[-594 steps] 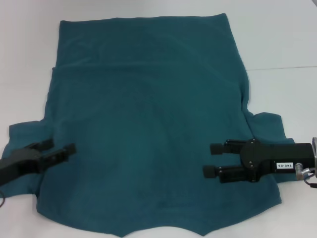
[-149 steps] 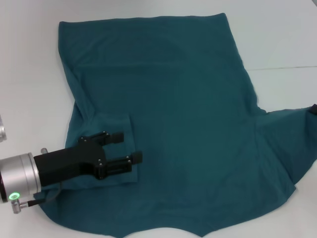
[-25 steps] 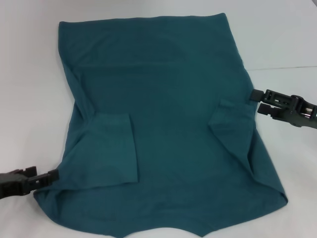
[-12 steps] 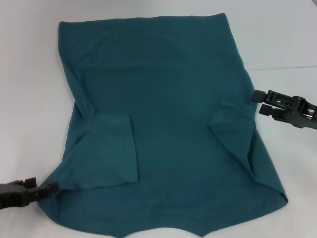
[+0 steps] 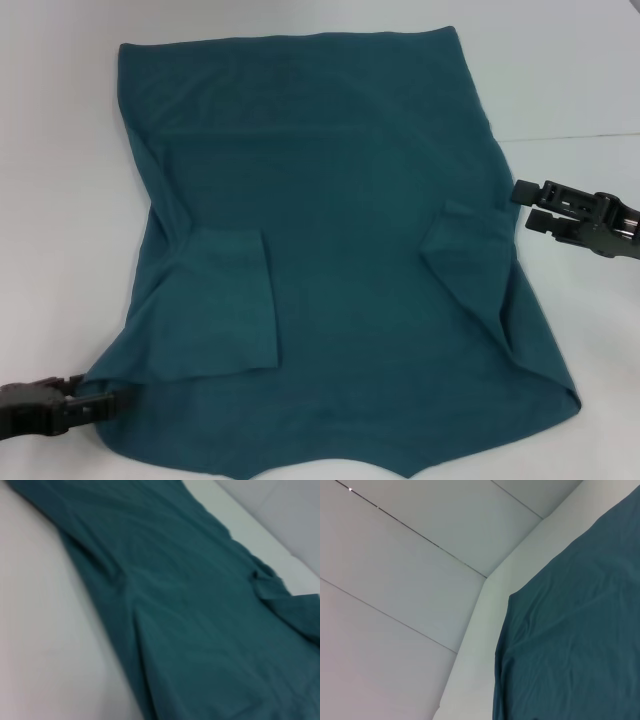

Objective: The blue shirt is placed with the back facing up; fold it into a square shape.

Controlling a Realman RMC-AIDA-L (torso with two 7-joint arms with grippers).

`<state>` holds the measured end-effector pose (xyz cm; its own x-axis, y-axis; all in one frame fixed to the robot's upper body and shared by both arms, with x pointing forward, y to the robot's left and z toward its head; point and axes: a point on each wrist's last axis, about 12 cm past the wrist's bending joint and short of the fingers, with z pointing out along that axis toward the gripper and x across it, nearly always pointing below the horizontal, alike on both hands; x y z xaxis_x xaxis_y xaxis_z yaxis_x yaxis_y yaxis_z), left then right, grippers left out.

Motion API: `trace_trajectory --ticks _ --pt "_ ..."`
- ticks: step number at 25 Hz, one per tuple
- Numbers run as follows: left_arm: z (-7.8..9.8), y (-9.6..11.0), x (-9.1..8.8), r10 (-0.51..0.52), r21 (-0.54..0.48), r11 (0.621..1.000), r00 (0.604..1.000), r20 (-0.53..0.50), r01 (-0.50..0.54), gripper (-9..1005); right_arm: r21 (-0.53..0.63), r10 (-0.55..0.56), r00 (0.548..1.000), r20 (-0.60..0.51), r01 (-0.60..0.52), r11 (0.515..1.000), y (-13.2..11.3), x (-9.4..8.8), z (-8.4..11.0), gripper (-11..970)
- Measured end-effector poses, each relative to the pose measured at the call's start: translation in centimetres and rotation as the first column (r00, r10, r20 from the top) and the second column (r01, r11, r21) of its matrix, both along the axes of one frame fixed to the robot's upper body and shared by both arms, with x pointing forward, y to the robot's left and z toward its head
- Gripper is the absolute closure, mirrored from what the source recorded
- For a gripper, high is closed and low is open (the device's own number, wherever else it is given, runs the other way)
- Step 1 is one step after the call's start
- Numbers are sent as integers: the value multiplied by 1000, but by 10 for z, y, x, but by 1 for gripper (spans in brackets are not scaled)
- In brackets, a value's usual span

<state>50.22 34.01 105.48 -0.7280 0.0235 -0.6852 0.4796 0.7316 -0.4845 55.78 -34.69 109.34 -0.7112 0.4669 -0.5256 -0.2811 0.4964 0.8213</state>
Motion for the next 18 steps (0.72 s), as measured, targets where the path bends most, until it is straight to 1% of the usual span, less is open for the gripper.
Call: trace_trajectory --ticks 3,6,11,17,18 --pt "5 -1 0 -27 -12 1000 1000 3 27 136 0 0 1000 0 0 1000 0 0 0 30" --pt "7 0 0 -29 -12 1000 1000 4 29 136 -1 -1 1000 -1 0 1000 0 0 0 30" --pt "5 3 0 -8 5 1000 1000 5 8 136 -5 -4 1000 -4 4 1000 -1 0 -1 30" --pt "5 2 2 -20 22 1000 1000 4 19 136 -4 -4 1000 -5 4 1000 -1 0 -1 30" --pt "5 2 2 -24 24 999 1000 3 23 151 -3 -4 1000 -5 4 1000 0 0 -1 30"
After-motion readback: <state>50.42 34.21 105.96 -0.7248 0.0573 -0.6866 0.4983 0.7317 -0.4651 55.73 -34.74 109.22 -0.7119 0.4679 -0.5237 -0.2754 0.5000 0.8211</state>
